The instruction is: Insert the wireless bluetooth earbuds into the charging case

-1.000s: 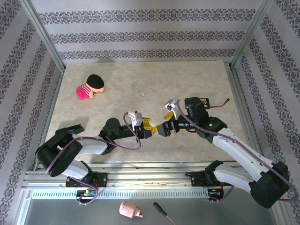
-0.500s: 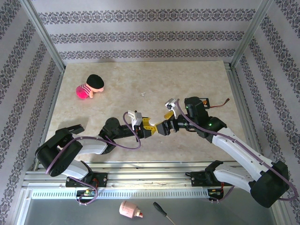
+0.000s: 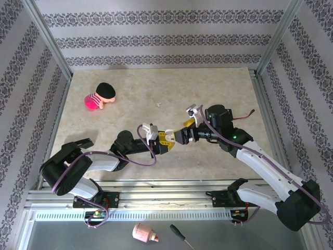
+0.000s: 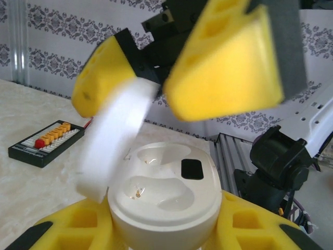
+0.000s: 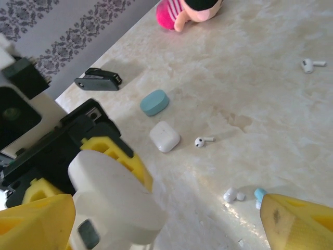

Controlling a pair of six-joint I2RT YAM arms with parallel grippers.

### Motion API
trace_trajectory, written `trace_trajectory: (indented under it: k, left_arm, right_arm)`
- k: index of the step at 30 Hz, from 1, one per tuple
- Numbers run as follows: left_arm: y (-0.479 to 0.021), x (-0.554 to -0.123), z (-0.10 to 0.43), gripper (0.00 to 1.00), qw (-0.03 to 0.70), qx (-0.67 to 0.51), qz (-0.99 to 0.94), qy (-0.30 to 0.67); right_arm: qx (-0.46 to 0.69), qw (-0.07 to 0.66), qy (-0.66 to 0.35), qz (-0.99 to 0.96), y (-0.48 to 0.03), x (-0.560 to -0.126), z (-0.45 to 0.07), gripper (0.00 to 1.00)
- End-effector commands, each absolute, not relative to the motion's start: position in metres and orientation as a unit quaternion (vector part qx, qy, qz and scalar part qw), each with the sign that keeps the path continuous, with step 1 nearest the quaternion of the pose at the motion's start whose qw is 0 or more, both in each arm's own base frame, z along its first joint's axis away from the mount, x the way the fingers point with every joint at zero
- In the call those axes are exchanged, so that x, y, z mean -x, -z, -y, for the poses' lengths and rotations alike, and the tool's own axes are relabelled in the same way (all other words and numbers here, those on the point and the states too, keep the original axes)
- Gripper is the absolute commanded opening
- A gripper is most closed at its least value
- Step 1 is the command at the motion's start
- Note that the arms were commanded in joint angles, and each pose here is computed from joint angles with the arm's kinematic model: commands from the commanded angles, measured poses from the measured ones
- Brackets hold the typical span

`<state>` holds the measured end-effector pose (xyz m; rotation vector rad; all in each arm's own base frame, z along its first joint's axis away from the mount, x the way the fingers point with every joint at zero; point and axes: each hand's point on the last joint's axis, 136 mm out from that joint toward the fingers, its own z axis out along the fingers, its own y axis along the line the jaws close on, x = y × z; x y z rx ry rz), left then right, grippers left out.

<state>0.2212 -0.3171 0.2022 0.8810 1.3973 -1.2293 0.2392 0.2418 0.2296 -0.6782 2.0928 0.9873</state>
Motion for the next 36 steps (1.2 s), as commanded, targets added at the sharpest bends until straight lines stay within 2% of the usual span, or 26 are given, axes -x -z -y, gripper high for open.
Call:
trace_trajectory:
  k: [1,8,13,18,22,26,32,36]
  left_arm:
    - [-0.218,-0.215,0.317,0.28,0.536,-0.387,-0.546,0.515]
    - [-0.215,-0.219,0.314,0.28,0.546,-0.380,-0.552,0.503]
    - [-0.211,-0.226,0.307,0.28,0.558,-0.368,-0.561,0.489]
    - [-0.211,-0.235,0.293,0.28,0.570,-0.355,-0.569,0.475]
    - [-0.211,-0.241,0.281,0.28,0.579,-0.351,-0.577,0.458]
    - [-0.213,-0.241,0.273,0.28,0.583,-0.355,-0.581,0.444]
    - [-0.215,-0.239,0.271,0.28,0.584,-0.368,-0.582,0.430]
    - [-0.215,-0.238,0.272,0.29,0.581,-0.371,-0.581,0.432]
  right_arm:
    - [0.247,0.374,-0.378,-0.810,-0.242,-0.250,-0.240,0.91]
    - [0.258,0.380,-0.406,-0.790,-0.256,-0.242,-0.242,0.92]
    - [0.263,0.412,-0.431,-0.758,-0.280,-0.230,-0.237,0.94]
    - [0.194,0.454,-0.425,-0.759,-0.290,-0.242,-0.210,0.93]
    - [0.053,0.448,-0.381,-0.807,-0.262,-0.273,-0.168,0.90]
    - [-0.063,0.380,-0.338,-0.859,-0.213,-0.289,-0.134,0.87]
    - [-0.102,0.303,-0.321,-0.891,-0.156,-0.292,-0.129,0.84]
    - [-0.110,0.270,-0.292,-0.911,-0.124,-0.294,-0.127,0.68]
